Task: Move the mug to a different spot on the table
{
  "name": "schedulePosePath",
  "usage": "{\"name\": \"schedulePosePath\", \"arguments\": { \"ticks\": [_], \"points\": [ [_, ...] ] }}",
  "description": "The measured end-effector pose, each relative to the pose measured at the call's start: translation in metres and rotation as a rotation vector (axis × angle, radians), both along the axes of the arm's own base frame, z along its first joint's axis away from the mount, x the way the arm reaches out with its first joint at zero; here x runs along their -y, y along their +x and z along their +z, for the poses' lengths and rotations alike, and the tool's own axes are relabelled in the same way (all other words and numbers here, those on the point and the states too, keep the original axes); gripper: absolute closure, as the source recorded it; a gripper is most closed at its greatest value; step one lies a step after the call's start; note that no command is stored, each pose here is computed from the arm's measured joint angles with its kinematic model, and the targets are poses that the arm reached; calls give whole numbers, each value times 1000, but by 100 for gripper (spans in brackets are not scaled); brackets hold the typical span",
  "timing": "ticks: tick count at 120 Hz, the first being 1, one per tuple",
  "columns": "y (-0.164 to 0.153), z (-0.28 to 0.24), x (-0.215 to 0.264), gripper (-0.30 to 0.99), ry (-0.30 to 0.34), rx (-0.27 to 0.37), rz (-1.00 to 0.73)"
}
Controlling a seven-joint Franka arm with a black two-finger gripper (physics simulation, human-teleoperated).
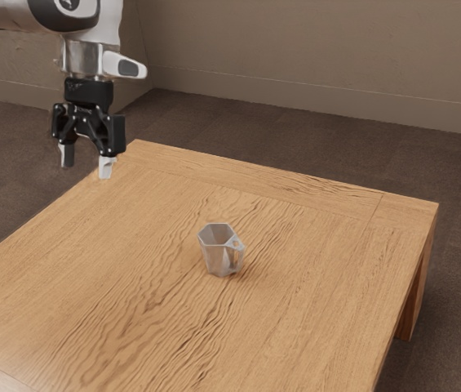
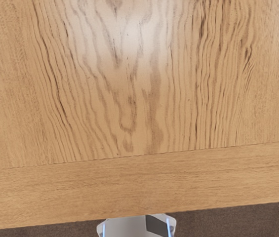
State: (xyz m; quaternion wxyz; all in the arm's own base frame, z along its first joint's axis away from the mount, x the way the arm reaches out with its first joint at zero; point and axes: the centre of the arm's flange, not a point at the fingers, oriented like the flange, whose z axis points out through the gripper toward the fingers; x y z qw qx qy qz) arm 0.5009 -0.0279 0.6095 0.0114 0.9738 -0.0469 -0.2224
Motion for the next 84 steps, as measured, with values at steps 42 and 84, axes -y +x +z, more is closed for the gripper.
{"name": "schedulePosePath", "arguments": {
  "ticks": [42,84],
  "points": [
    [70,-67,149,0,20,195,-362],
    [121,-155,212,0,-160,224,-936]
  ]
}}
